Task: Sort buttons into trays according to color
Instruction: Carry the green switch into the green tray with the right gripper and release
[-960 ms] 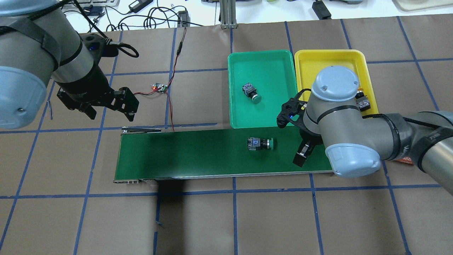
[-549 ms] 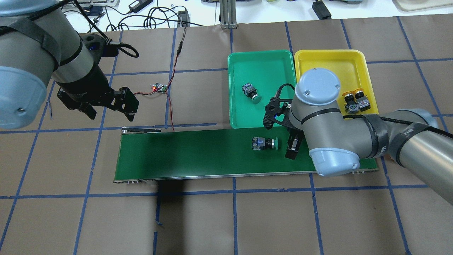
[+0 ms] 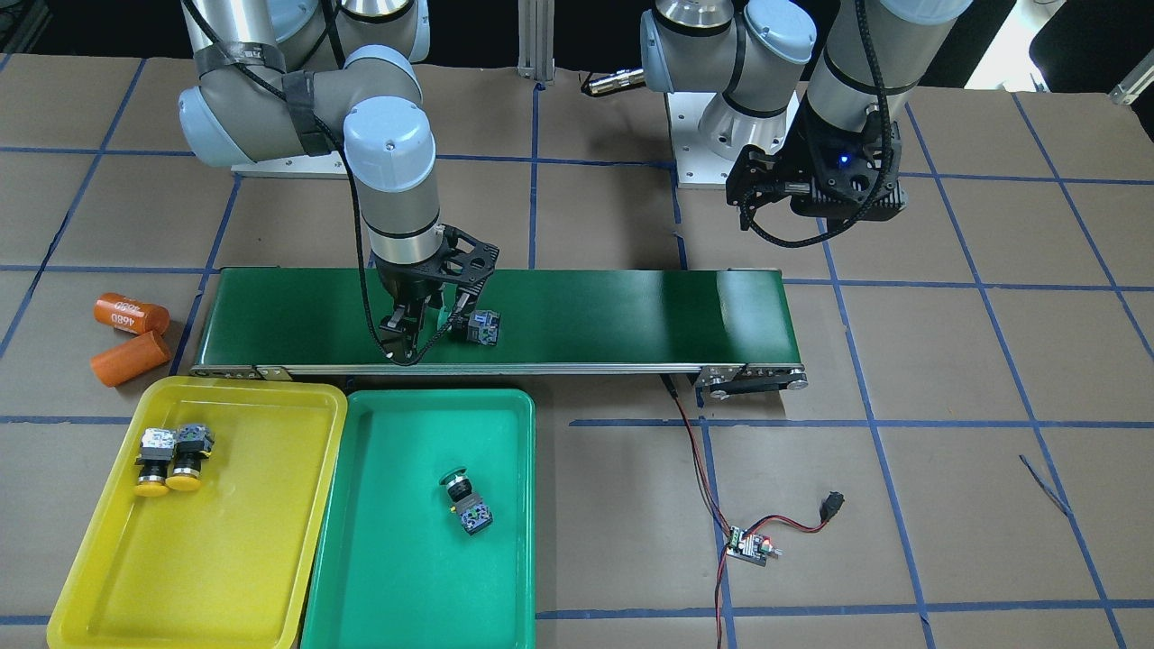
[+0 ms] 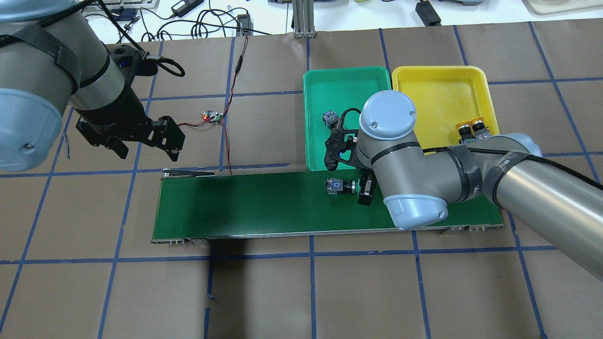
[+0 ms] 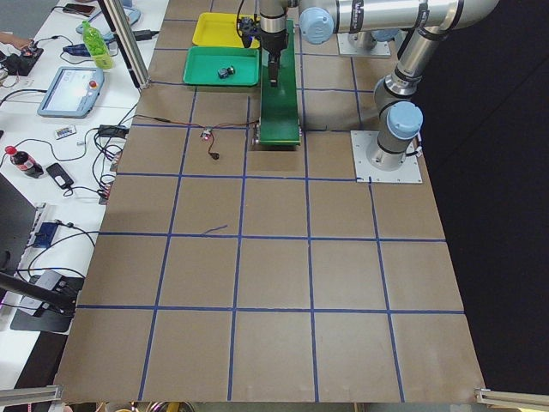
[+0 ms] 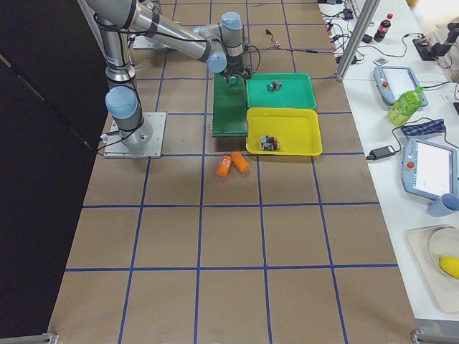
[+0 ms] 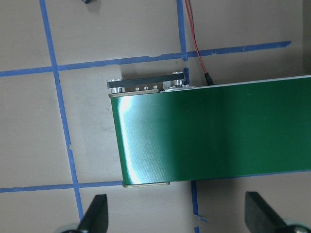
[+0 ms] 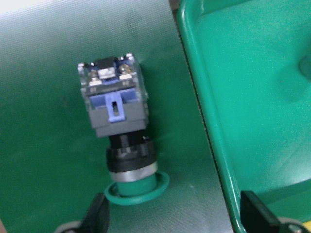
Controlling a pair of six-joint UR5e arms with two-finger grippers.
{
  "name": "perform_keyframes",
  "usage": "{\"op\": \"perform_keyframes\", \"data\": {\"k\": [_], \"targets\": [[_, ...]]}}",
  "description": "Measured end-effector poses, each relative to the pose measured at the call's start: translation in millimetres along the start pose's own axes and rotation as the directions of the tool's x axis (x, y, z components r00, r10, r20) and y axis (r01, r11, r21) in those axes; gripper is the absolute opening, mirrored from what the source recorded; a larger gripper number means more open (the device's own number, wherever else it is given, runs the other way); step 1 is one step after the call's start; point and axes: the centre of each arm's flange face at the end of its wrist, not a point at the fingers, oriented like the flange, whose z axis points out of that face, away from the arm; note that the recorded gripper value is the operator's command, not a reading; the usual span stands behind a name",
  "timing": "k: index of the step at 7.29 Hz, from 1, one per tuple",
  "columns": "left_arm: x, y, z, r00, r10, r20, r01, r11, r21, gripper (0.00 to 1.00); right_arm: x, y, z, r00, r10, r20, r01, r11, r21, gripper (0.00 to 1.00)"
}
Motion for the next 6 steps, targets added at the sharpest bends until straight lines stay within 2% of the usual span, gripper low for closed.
{"op": "perform_keyframes", "data": {"k": [1,2,4,6], "targets": [[0.0,0.0,0.0,1.0,0.0,0.0,0.0,1.0,0.0,1.0,-2.4,0.1,0.1,1.0,-0.006,0.005,0.006,1.0,-0.004,0.95],[0.0,0.0,0.0,1.0,0.0,0.0,0.0,1.0,0.0,1.0,-5.3,1.3,-0.5,1.0,-0.012,0.009,0.013,1.0,-0.007,0.9],[0.0,0.0,0.0,1.0,0.0,0.0,0.0,1.0,0.0,1.0,-9.1,2.3,-2.9,1.0,-0.02,0.012,0.02,1.0,-0.009,0.54],[0.0,0.1,0.5,1.0,0.0,0.0,0.0,1.0,-0.001,1.0,-15.4,-3.5,-2.8,0.999,-0.037,0.014,0.037,0.999,-0.01,0.25]]}}
